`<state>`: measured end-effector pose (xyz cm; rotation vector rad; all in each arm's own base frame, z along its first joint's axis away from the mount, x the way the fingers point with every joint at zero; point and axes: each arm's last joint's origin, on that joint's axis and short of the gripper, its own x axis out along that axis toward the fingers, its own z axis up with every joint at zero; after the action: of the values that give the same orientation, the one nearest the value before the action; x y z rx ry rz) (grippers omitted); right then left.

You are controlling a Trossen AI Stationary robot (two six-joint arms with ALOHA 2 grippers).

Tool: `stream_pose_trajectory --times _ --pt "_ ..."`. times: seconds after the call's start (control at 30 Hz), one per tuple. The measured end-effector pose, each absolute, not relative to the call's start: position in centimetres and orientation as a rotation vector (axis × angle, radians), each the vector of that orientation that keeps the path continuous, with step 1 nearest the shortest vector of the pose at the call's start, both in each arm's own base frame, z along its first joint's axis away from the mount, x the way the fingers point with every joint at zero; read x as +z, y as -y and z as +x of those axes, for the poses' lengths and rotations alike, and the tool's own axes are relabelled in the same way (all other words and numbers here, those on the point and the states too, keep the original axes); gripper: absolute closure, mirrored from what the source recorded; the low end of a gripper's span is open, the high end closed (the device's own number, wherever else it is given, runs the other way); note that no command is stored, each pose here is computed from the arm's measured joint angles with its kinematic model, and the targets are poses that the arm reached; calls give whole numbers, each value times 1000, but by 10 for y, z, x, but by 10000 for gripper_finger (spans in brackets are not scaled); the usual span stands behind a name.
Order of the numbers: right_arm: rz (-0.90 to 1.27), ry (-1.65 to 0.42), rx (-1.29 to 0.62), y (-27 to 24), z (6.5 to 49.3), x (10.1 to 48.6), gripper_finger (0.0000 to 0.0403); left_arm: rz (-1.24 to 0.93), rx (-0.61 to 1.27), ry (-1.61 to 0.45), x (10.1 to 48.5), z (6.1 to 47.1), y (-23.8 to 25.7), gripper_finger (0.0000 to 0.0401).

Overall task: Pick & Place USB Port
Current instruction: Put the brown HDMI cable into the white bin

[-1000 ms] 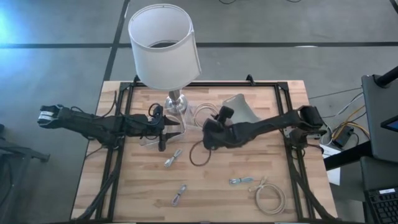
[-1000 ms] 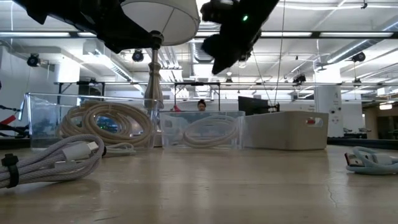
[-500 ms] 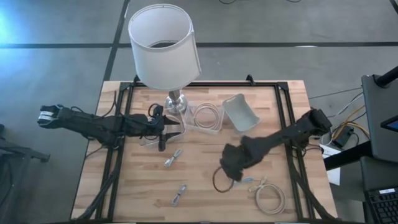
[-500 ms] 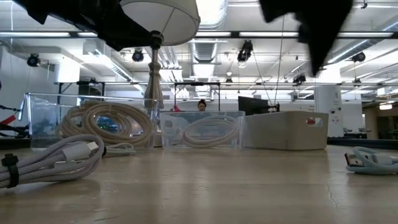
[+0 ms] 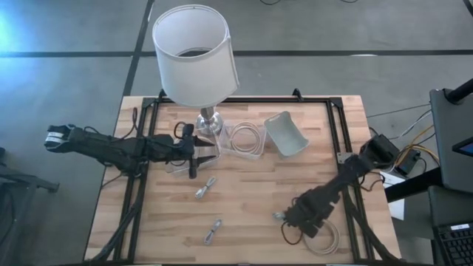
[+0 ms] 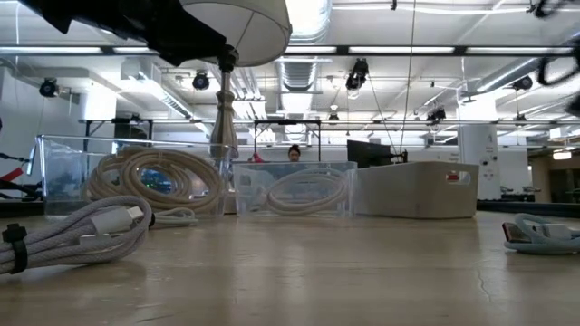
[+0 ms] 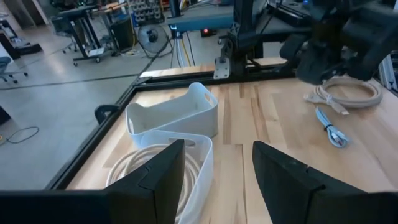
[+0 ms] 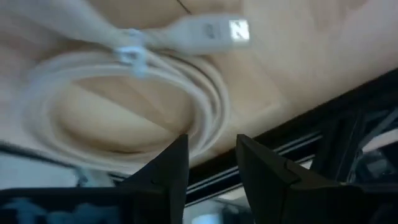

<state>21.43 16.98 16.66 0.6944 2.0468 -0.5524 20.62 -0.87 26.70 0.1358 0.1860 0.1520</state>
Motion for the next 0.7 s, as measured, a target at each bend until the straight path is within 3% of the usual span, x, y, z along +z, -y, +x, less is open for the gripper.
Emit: stream_pose_trajectory --times 0.23,0.7 --pt "789 -2007 -451 -168 205 145 299 133 152 -180 268 206 9 208" --pt "724 -2033 -582 -152 185 125 296 104 155 -179 267 206 9 208"
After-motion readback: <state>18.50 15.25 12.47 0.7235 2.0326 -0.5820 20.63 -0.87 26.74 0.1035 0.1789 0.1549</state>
